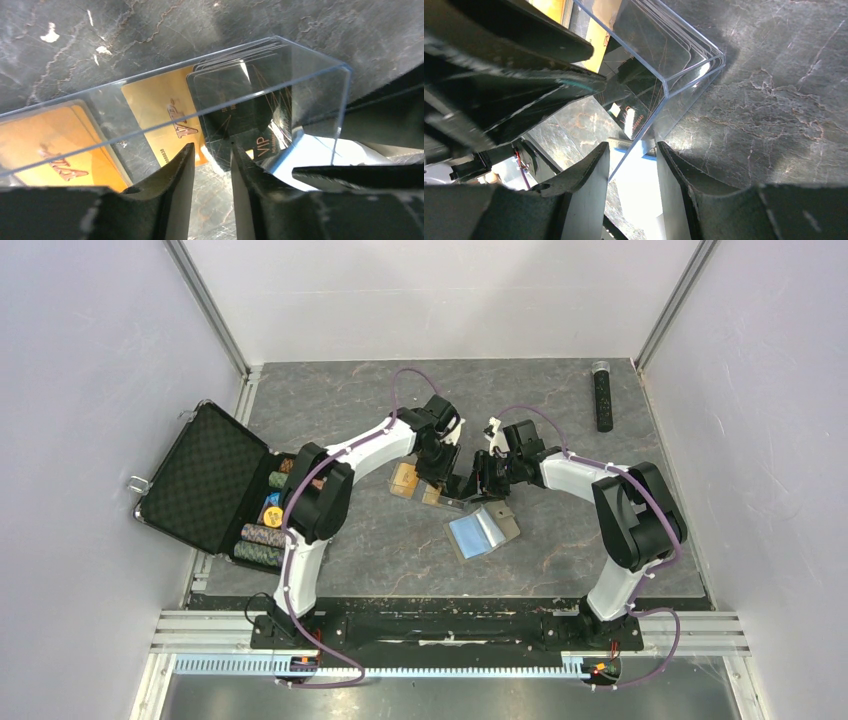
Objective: Put the credit cards into the card holder
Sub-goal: Pick up the credit card from the storage box.
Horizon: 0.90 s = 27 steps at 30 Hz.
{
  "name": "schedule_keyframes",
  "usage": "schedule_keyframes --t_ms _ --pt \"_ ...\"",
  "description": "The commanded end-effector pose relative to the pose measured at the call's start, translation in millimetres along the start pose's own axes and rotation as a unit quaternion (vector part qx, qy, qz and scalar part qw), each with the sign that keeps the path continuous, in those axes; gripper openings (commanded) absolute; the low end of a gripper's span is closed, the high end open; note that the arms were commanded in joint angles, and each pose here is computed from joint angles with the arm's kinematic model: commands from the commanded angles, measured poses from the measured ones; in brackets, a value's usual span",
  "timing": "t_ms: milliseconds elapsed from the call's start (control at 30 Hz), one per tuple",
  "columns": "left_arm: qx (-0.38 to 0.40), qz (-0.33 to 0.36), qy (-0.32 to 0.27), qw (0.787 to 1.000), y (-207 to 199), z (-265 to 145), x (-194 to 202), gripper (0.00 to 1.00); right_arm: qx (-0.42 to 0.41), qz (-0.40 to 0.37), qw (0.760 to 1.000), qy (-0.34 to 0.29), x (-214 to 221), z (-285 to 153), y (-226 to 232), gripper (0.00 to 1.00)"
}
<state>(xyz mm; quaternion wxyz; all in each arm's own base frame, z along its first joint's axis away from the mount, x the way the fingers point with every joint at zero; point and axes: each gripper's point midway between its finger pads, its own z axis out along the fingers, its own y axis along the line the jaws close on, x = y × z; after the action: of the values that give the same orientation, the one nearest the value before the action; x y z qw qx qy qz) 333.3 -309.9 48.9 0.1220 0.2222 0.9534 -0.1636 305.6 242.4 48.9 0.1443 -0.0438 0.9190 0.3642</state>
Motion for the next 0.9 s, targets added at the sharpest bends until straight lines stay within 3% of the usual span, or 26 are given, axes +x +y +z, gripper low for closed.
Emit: schedule_keyframes --t_ms 0,200,700,867 --pt "0.021 -0.009 0.018 1.000 -4 12 4 0.33 -0.003 -0.017 1.000 -0.011 -4 -3 4 0.42" --pt "0.031 -0.006 0.014 0.999 -8 8 2 0.02 -0.003 -0.016 1.000 -0.011 -4 -3 3 0.42" --pt "0.061 -0.006 -0.029 0.998 -27 -16 -20 0.02 -0.003 -0.016 1.000 -0.009 -3 -2 3 0.42" --pt "0.078 -0.009 -0.045 0.996 -33 -22 -24 0.09 -0.002 -0.016 1.000 -0.009 -3 -2 2 0.42"
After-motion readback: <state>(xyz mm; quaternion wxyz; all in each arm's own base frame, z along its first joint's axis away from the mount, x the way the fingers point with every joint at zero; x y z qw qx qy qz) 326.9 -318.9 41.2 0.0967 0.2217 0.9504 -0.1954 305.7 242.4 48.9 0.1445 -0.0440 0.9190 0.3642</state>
